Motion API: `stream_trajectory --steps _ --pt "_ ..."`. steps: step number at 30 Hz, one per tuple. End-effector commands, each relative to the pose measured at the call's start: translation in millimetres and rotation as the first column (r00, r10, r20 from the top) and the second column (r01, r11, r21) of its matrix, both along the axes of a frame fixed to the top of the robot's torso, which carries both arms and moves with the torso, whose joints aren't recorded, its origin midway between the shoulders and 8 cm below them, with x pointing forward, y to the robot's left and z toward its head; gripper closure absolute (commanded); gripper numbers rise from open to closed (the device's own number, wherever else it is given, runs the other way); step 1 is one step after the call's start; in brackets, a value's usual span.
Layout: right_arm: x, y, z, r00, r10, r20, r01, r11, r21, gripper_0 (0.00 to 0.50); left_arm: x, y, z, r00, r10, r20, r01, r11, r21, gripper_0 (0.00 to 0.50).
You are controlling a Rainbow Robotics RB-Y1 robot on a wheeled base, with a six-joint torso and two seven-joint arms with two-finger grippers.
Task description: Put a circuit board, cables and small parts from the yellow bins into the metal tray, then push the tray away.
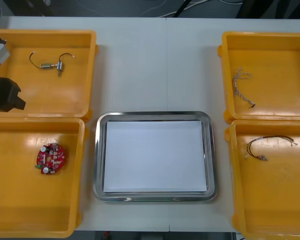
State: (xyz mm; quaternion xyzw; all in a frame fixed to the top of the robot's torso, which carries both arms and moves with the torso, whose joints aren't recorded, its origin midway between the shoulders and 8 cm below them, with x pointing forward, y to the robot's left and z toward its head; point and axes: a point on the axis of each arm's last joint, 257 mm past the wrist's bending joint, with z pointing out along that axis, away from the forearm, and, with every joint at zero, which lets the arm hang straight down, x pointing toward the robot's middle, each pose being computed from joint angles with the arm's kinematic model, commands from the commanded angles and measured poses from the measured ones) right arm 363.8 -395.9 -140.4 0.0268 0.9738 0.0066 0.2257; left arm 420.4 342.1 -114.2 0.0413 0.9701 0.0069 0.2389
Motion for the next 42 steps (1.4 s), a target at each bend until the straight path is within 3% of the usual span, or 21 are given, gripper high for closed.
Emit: stream_trajectory --steps 1,42 --pt "-5.9 -1.8 -4.0 1.000 -0.017 -0.024 0.017 1.000 -0.007 0.000 -1.5 -0.3 6.4 0.998 0.054 0.021 -0.053 0.998 -0.037 0.000" --pt "-5.9 -1.8 -4.0 1.000 -0.017 -0.024 0.017 1.000 -0.007 0.000 -1.5 -0.3 6.4 0.998 0.054 0.021 -0.053 0.998 -0.037 0.000"
